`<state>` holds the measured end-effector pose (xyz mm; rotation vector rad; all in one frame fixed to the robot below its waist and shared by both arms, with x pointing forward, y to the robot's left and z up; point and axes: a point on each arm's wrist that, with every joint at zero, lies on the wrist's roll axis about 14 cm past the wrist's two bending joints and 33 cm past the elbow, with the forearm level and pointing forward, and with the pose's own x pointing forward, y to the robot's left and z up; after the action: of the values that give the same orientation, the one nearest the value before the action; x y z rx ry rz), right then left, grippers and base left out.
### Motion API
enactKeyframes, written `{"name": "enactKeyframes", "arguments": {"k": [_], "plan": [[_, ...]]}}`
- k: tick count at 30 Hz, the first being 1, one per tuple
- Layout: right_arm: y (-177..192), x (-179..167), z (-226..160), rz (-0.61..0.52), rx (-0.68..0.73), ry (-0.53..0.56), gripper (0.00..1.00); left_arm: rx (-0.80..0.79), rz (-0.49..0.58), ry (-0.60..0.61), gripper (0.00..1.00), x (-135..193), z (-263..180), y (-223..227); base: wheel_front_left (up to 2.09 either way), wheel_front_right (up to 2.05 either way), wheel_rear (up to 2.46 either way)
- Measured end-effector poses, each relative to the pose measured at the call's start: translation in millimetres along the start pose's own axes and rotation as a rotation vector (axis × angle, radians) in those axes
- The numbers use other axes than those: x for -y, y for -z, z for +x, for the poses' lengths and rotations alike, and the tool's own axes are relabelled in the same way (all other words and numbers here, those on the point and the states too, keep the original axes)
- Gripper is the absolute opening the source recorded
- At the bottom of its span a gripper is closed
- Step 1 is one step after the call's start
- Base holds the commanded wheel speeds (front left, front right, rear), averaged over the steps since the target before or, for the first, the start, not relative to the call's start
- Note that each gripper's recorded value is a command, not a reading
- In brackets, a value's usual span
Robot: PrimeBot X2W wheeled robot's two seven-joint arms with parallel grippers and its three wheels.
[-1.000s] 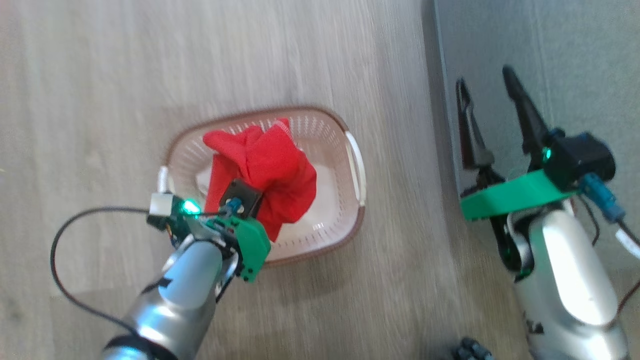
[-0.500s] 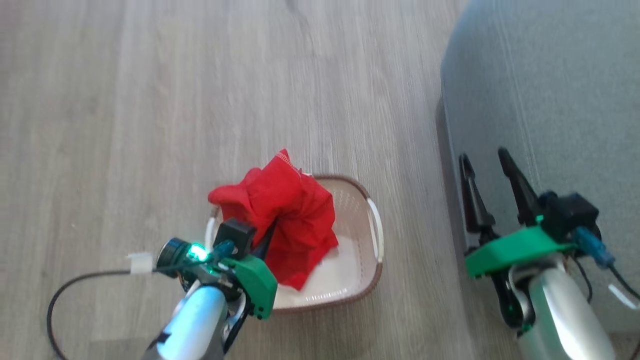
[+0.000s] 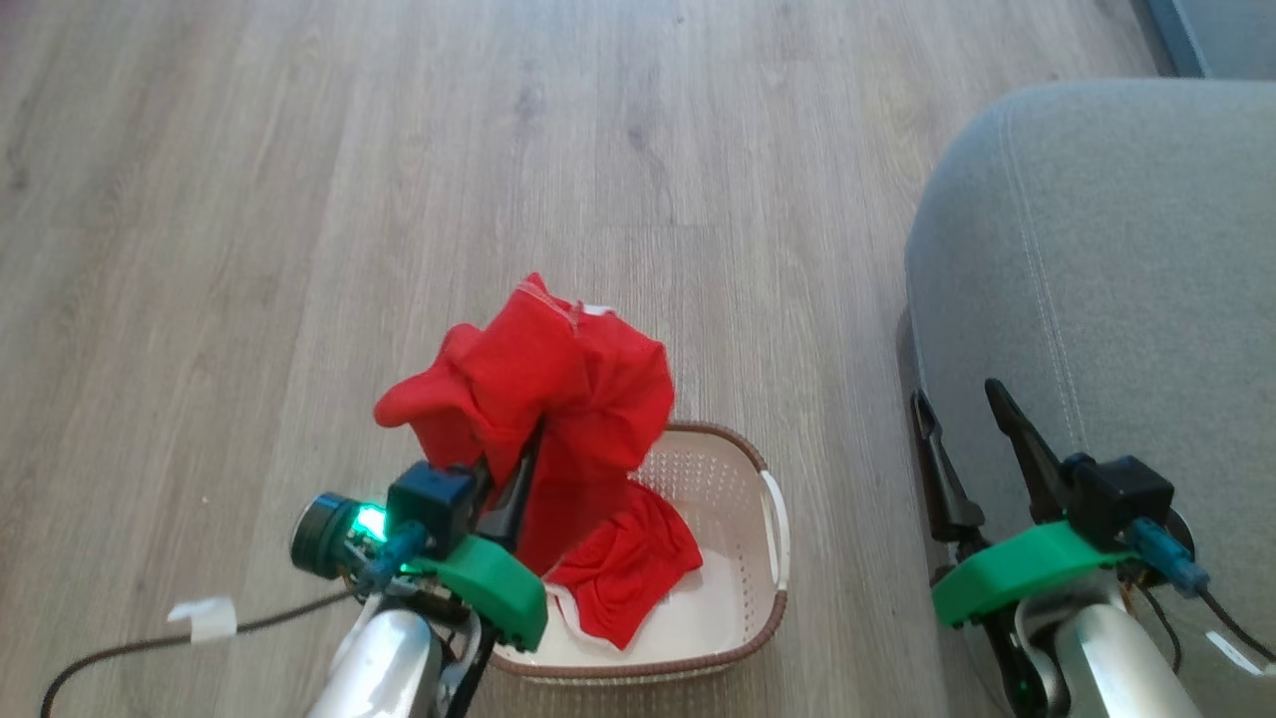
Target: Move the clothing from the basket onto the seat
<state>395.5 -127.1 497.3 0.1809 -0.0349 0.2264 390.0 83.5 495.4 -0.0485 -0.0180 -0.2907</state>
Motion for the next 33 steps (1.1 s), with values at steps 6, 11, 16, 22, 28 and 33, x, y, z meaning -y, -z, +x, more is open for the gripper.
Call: {"name": "enactKeyframes", "arguments": {"k": [6, 11, 16, 22, 28, 33], "plan": [[-4, -5, -5, -0.007, 0.009, -0.016, 1.0, 0.068, -0.008, -0.009, 0.0, 2, -16, -20, 0.0, 0.0, 0.0], [-5, -9, -8, -0.01, 0.011, -0.025, 1.0, 0.151, -0.041, -0.018, 0.0, 1, -23, -46, 0.0, 0.0, 0.0], [-6, -11, -8, -0.012, 0.012, -0.033, 1.0, 0.307, -0.057, -0.011, 0.0, 2, -25, -96, 0.0, 0.0, 0.0], [-4, -16, -8, -0.014, 0.008, -0.048, 1.0, 0.494, -0.043, -0.009, 0.0, -1, -29, -156, 0.0, 0.0, 0.0], [-2, -18, -10, -0.011, 0.001, -0.053, 1.0, 0.587, -0.043, 0.074, 0.0, 17, -27, -187, 0.0, 0.0, 0.0], [-6, -30, -10, 0.03, 0.014, -0.088, 1.0, 0.579, -0.03, 0.121, 0.0, 29, -24, -185, 0.0, 0.0, 0.0]]}}
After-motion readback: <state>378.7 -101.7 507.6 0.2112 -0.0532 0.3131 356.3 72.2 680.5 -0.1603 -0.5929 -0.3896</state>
